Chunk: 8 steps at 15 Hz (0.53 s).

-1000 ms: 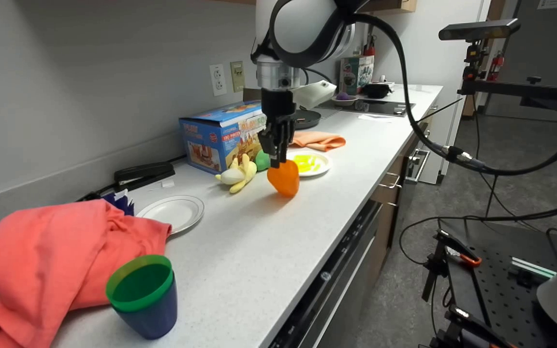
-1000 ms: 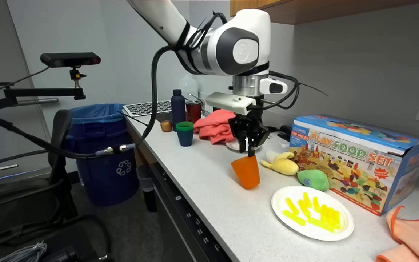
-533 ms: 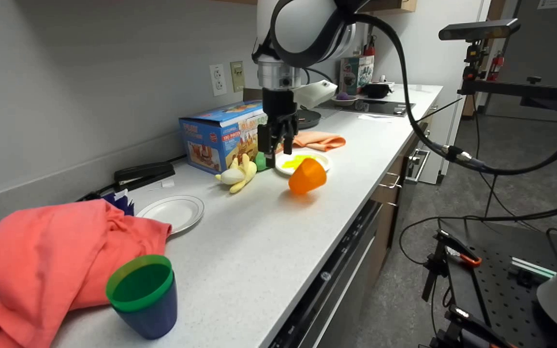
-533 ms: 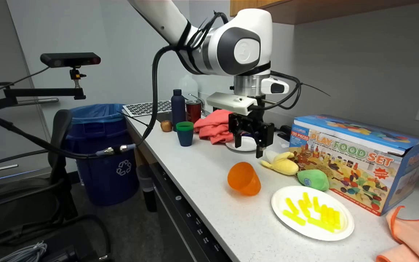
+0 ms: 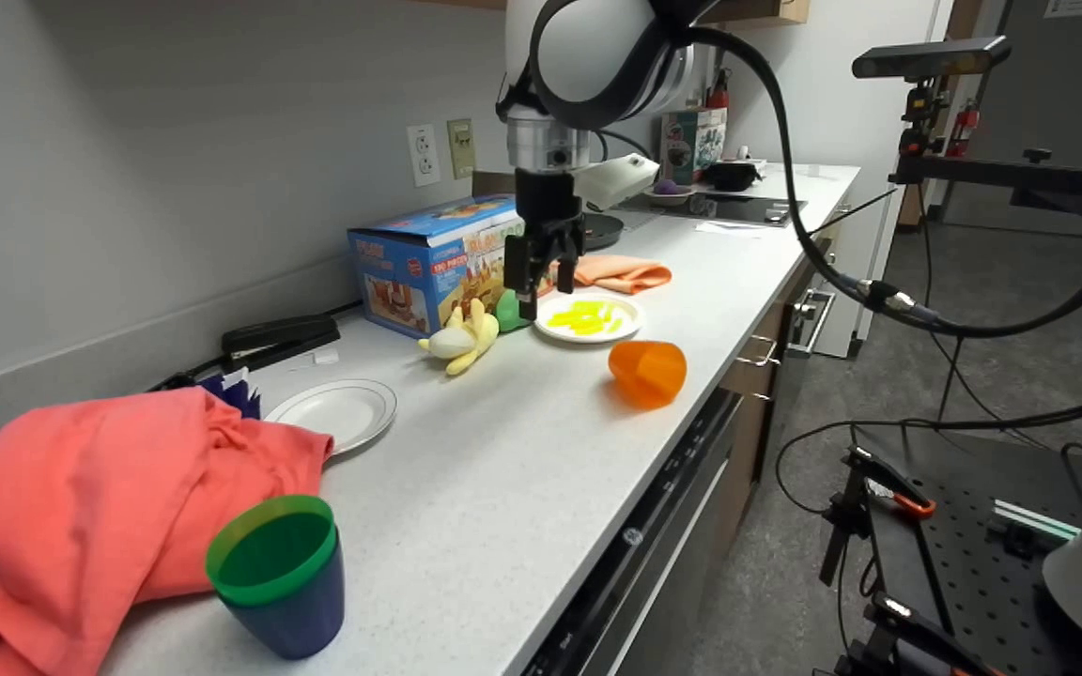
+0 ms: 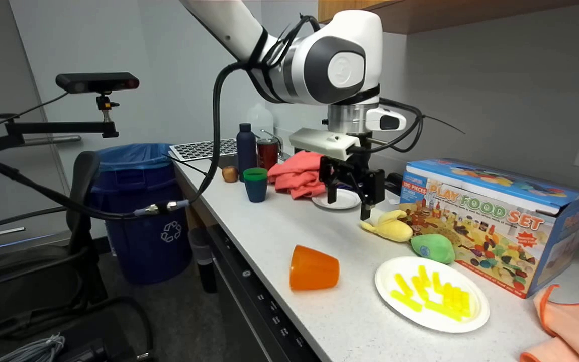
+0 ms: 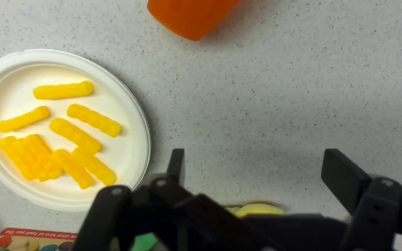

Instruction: Pick up the orange cup and pour the fries out of the cup and onto the white plate

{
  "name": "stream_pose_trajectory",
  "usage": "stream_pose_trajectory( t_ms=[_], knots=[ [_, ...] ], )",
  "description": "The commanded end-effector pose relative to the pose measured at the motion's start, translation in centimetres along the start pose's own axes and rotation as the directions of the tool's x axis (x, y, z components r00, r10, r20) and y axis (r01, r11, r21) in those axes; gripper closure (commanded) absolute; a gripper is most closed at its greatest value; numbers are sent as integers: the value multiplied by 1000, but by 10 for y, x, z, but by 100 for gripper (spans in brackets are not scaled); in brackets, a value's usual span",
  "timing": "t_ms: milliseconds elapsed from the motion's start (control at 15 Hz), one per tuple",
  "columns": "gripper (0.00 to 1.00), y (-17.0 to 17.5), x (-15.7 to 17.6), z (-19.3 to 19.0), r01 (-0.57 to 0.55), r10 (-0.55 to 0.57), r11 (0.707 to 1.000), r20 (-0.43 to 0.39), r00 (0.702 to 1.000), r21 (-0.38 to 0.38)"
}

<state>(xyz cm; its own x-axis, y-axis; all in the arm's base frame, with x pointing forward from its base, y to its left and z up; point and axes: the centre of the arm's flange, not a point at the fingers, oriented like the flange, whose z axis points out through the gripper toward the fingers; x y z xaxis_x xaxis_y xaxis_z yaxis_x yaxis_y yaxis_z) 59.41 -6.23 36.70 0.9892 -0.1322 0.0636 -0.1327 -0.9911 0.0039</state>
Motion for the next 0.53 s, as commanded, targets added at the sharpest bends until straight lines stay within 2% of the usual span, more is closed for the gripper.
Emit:
stream_pose_trajectory(
  t_ms=[0, 467],
  knots=[
    [0, 2, 0, 0, -8, 8, 1000, -1, 1000, -1],
    [0, 5, 0, -2, -25, 25, 1000, -3, 1000, -2]
  ],
)
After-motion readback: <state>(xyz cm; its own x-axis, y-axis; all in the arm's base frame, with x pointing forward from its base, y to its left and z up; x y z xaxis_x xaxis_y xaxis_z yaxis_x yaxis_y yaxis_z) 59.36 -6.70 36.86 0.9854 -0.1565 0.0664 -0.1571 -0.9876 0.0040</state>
